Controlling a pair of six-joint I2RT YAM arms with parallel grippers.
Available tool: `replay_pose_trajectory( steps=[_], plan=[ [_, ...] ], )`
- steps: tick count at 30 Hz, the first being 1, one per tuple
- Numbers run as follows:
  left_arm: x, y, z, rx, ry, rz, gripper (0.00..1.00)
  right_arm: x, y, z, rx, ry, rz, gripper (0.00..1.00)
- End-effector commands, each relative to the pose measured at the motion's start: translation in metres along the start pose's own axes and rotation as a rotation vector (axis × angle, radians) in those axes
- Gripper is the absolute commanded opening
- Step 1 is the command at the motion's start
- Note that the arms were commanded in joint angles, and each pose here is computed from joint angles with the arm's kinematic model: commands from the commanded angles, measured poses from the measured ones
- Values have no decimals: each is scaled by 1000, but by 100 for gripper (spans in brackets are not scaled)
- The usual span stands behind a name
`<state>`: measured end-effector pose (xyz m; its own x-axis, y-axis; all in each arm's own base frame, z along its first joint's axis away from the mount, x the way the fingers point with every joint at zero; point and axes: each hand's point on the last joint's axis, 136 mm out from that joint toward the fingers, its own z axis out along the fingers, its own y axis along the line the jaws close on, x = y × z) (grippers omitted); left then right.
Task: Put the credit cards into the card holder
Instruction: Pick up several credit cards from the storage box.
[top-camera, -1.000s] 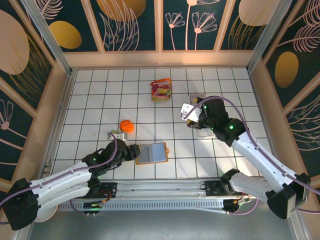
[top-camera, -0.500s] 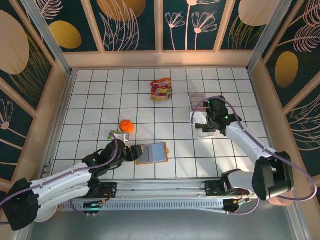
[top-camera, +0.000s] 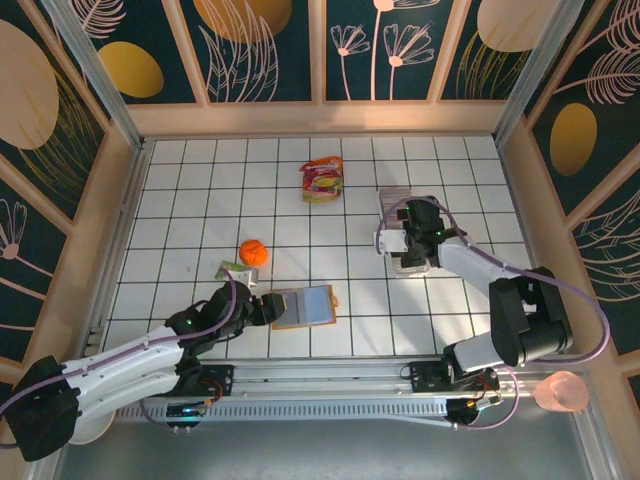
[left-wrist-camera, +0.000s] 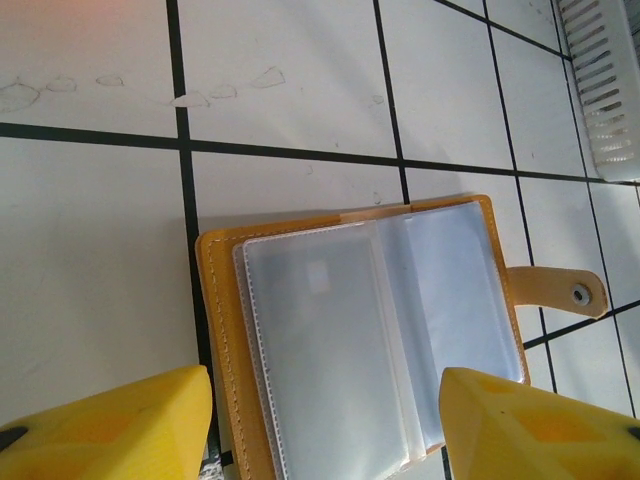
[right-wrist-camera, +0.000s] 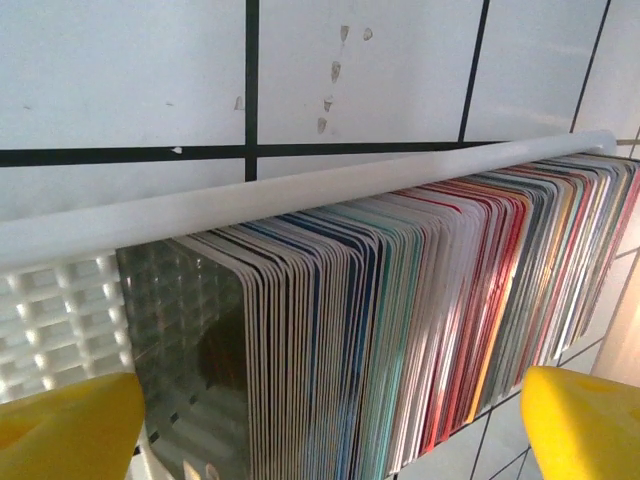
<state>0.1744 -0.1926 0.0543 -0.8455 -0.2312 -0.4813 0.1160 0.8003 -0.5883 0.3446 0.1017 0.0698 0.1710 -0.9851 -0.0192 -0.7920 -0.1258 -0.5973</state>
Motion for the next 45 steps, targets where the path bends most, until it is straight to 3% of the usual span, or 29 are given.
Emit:
replay_pose_trajectory(
  steps=[1,7,10,16,33,35,45],
  plan=[
    [1,-3,0,23,-2,-10,61,0,-8,6,30,11,-22,96],
    [2,-1,0,19,-2,-12,61,-2,-18,3,38,7,-20,80],
    [3,-1,2,19,-1,-17,61,0,-21,-1,53,14,-25,78],
    [3,-2,2,22,5,-16,61,0,-23,-11,64,10,-20,66],
    [4,-2,2,29,8,-41,61,-1,-16,-17,59,-4,-35,43],
    [4,-3,1,31,8,-41,61,-1,-16,-18,60,-2,-35,37],
    [4,-4,1,36,12,-45,61,0,-21,-20,73,4,-30,33]
  ],
)
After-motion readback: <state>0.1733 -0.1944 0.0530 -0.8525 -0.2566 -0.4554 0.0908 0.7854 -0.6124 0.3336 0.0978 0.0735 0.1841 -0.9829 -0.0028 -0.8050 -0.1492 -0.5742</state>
